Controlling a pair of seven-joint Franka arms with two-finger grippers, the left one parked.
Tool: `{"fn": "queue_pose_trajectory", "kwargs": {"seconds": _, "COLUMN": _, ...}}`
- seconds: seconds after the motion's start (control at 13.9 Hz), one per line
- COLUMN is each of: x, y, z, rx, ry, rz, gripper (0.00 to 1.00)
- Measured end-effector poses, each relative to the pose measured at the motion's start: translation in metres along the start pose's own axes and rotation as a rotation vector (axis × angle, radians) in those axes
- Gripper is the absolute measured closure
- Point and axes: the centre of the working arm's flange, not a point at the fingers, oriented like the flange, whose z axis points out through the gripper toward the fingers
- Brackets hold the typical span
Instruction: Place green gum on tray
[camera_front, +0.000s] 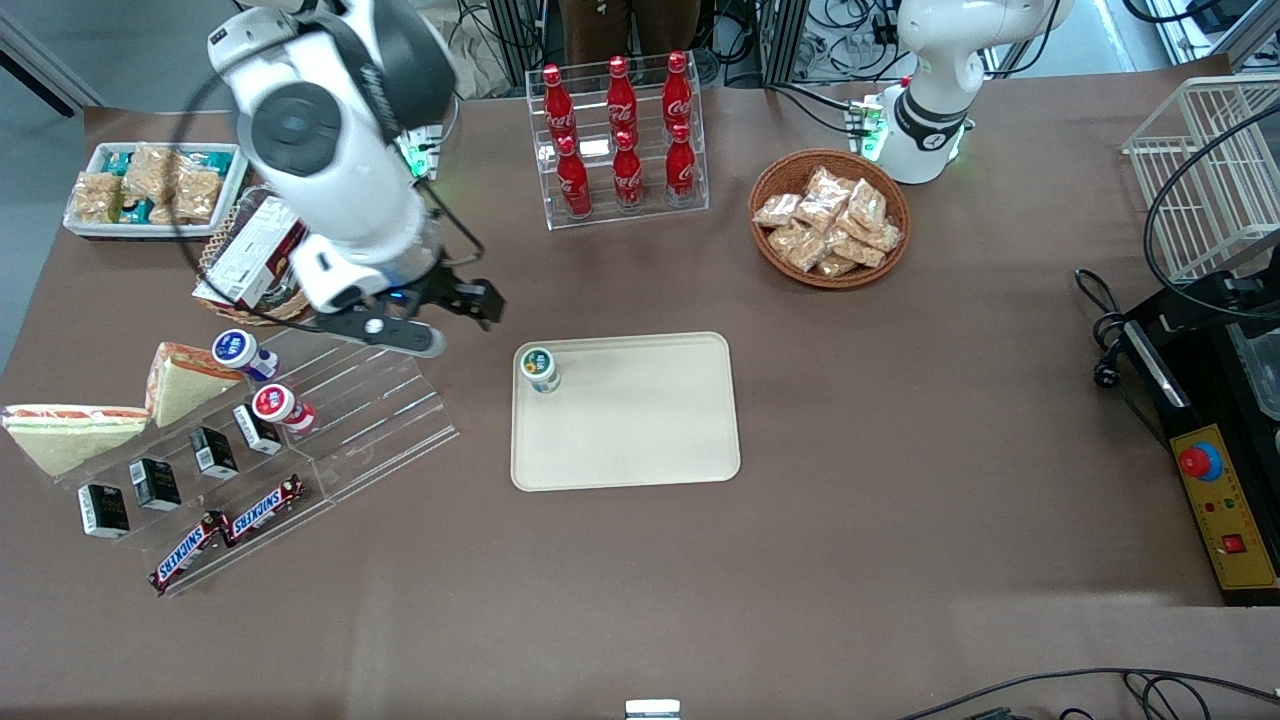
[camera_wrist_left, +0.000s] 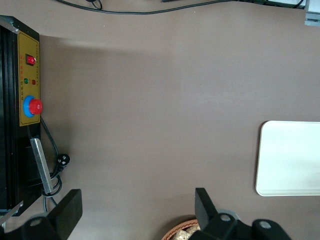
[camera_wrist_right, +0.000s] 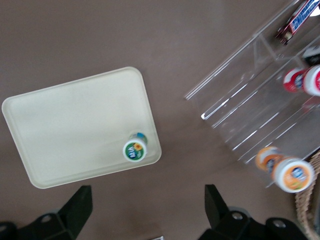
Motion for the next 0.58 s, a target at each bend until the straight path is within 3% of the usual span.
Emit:
{"fn": "queue_pose_trajectory", "kwargs": {"seconds": 0.29, "x": 0.051, "y": 0.136, "z": -0.055, "rx": 0.033, "ry": 0.061, "rz": -0.152, "gripper": 0.0}}
{"fn": "queue_pose_trajectory", "kwargs": {"seconds": 0.58, "x": 0.079, "y": 0.272, "z": -0.074, "rx": 0.025, "ry": 0.097, "rz": -0.267, "gripper": 0.0}}
